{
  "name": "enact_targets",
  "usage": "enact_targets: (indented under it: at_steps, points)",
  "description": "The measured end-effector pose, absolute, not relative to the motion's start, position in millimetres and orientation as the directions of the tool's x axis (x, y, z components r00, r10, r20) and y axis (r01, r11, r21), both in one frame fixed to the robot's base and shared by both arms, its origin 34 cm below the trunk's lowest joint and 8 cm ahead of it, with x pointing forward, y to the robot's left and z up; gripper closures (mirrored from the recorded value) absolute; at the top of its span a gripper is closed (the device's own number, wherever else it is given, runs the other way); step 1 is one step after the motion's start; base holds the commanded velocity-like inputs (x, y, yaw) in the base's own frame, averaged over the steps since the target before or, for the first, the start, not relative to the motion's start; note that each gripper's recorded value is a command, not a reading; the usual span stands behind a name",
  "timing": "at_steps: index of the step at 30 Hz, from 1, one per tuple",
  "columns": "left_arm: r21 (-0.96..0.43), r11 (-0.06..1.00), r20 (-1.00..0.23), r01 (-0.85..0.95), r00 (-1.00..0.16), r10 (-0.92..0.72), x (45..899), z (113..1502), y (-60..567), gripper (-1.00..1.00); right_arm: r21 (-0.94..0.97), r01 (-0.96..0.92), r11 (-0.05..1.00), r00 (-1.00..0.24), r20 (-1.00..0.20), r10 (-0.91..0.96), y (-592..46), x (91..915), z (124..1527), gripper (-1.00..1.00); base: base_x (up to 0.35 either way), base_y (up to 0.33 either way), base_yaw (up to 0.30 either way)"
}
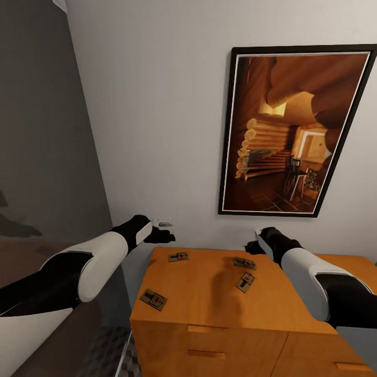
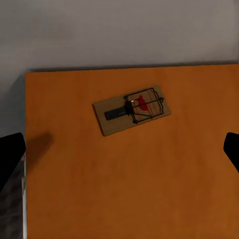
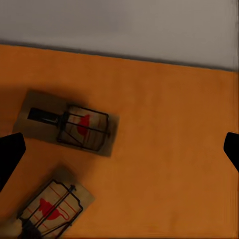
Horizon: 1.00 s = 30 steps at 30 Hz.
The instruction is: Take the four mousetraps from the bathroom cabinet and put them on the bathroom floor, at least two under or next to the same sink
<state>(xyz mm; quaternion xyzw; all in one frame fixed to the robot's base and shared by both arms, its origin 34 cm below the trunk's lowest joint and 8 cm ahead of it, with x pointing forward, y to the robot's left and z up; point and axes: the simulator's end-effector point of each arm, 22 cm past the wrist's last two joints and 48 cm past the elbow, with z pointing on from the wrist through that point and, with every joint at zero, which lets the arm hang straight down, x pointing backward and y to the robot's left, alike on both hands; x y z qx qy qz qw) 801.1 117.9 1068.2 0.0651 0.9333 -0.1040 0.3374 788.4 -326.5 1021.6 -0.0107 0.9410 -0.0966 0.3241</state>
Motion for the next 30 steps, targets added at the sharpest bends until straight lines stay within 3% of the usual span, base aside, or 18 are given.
enact_targets:
  at_steps: [30]
  points:
    - [-0.14,0.957,-0.675,0.254,-0.732,0.095,807,1083,109,-1.0,-0.126,0.105,0.987,-0.799,-0.601,0.008,-418,774,1034,-1.0,0.0,0.0,0.0]
